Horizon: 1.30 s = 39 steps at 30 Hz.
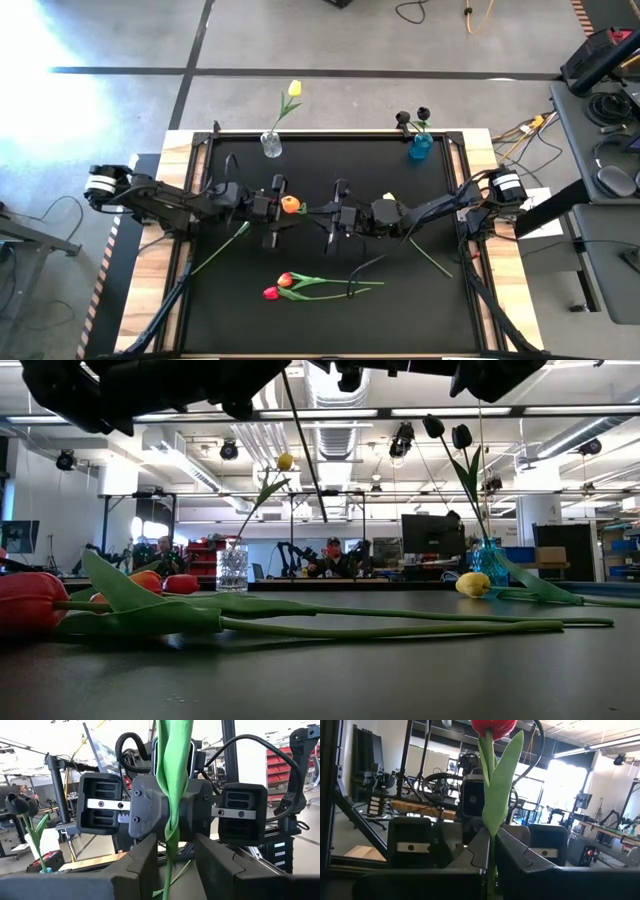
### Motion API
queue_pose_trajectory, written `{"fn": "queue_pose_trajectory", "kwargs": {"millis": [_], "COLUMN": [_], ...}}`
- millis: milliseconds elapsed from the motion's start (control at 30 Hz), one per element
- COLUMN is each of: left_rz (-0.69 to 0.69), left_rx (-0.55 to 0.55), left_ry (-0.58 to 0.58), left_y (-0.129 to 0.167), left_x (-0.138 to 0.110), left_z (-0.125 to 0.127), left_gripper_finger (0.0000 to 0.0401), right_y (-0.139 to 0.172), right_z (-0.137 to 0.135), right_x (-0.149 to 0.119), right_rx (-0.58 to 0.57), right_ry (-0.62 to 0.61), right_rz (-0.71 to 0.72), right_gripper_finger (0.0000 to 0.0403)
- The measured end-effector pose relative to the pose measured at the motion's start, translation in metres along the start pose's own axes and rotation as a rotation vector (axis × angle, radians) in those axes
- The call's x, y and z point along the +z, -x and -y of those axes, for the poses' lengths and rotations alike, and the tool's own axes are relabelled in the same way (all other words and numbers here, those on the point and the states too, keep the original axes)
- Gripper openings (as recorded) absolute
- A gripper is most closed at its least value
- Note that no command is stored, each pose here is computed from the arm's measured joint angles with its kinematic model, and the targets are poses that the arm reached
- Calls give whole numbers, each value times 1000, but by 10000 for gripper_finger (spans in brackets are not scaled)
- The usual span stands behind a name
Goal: Sort flowers into vase by color
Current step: Put the top orange flower into the transparent vase
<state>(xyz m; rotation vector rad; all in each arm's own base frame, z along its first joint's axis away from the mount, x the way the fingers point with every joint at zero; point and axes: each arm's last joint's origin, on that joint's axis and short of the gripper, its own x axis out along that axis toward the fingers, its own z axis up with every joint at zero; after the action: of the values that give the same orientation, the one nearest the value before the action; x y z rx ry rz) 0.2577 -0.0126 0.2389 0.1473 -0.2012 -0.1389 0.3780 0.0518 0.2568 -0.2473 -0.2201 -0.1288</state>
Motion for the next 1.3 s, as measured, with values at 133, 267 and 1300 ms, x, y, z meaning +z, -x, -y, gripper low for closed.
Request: {"fn": "queue_pose_trajectory", "kwargs": {"millis": [133,267,1300], "left_rz": [-12,0,-194], "left_rx": [-6,-39,256], "left_ry": [0,-3,-28], "left_y": [-5,-5,31], "left_x": [-3,-1,-1], "left_z": [0,0,-43], "left_gripper_finger": [98,54,1], "right_y": [0,0,22], "right_z": [0,-1,14], "right_x": [0,0,22], "right_rx": [18,21,-74], "right_ry": [-2,-2,78], "right_rz": [7,8,-323], "right_gripper_finger": [12,12,191]}}
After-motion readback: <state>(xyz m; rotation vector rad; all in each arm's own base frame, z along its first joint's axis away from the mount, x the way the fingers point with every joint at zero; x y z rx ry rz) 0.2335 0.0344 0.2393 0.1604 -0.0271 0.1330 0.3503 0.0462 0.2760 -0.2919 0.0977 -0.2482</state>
